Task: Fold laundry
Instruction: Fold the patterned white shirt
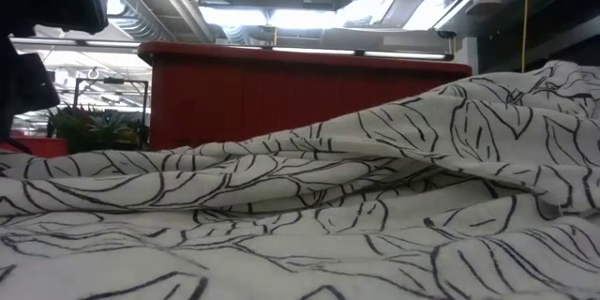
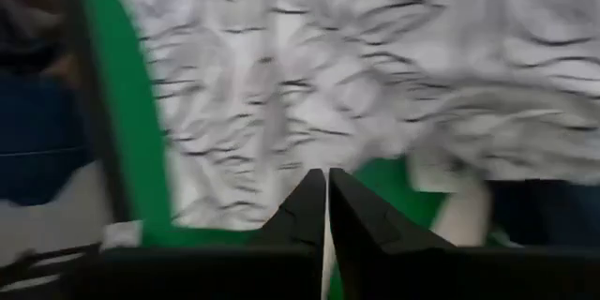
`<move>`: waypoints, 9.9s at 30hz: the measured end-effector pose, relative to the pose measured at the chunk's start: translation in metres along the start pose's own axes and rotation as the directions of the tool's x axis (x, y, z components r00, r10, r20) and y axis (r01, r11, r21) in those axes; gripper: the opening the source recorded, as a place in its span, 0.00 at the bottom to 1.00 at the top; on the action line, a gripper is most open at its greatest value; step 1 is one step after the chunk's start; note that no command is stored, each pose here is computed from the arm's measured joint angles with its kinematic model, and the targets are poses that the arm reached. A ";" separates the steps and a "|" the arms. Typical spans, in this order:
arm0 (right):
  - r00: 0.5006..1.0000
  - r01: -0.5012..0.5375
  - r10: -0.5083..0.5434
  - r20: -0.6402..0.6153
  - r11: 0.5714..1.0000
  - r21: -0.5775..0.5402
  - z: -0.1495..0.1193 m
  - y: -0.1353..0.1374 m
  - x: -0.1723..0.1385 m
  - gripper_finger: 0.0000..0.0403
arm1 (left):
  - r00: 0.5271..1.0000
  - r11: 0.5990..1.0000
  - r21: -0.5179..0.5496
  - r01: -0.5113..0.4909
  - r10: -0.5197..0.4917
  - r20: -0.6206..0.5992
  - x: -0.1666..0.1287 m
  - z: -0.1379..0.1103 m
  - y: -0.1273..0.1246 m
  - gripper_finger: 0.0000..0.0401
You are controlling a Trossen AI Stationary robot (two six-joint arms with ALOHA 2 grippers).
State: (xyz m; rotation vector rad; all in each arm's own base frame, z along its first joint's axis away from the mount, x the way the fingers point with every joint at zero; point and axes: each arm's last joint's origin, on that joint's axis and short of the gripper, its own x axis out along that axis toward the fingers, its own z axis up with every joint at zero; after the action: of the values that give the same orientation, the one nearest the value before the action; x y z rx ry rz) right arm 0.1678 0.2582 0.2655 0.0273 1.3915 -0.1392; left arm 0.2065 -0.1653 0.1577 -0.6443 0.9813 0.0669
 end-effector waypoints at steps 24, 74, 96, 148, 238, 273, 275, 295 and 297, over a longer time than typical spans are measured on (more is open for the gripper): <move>0.972 0.150 -0.176 -0.154 0.974 -0.171 0.018 0.021 0.072 0.45 | 1.000 1.000 -0.002 -0.012 0.012 0.026 0.000 0.001 0.000 0.30; 0.919 0.120 -0.223 -0.325 0.944 -0.308 0.011 0.004 0.058 0.02 | 0.939 0.990 0.080 -0.119 0.086 0.333 0.001 0.027 0.003 0.30; 0.915 0.125 -0.233 -0.330 0.941 -0.315 0.011 0.003 0.057 0.03 | 0.979 0.976 0.067 -0.205 0.205 0.006 0.004 0.031 0.035 0.50; 0.963 0.198 -0.215 -0.161 0.973 -0.118 0.054 -0.085 -0.004 0.02 | 0.911 0.912 0.007 -0.411 0.411 -0.044 -0.059 0.030 -0.006 0.00; 0.957 0.271 -0.282 0.065 0.953 0.136 0.063 -0.139 -0.039 0.03 | 0.892 0.975 -0.212 -0.063 0.150 0.427 -0.060 0.051 0.063 0.00; 0.839 0.515 -0.543 -0.034 0.772 0.372 0.095 -0.262 -0.042 0.03 | 0.568 0.851 -0.285 -0.441 0.511 0.646 -0.101 0.061 0.098 0.00; 0.849 0.502 -0.527 -0.038 0.784 0.365 0.095 -0.262 -0.042 0.03 | 0.573 0.854 -0.284 -0.436 0.507 0.644 -0.101 0.061 0.098 0.00; 0.868 0.489 -0.496 -0.007 0.853 0.185 0.094 -0.246 -0.043 0.03 | 0.664 0.904 -0.167 -0.393 0.405 0.628 -0.098 0.048 0.085 0.00; 0.875 0.477 -0.484 0.012 0.865 0.154 0.092 -0.237 -0.043 0.02 | 0.680 0.914 -0.137 -0.382 0.378 0.628 -0.098 0.044 0.081 0.00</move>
State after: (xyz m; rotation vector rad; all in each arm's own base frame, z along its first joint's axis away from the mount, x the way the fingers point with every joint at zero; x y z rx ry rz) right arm 0.2235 0.0173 0.3394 -0.2040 1.3112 -0.6575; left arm 0.1565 -0.0535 0.2132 -0.3495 0.4176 0.6258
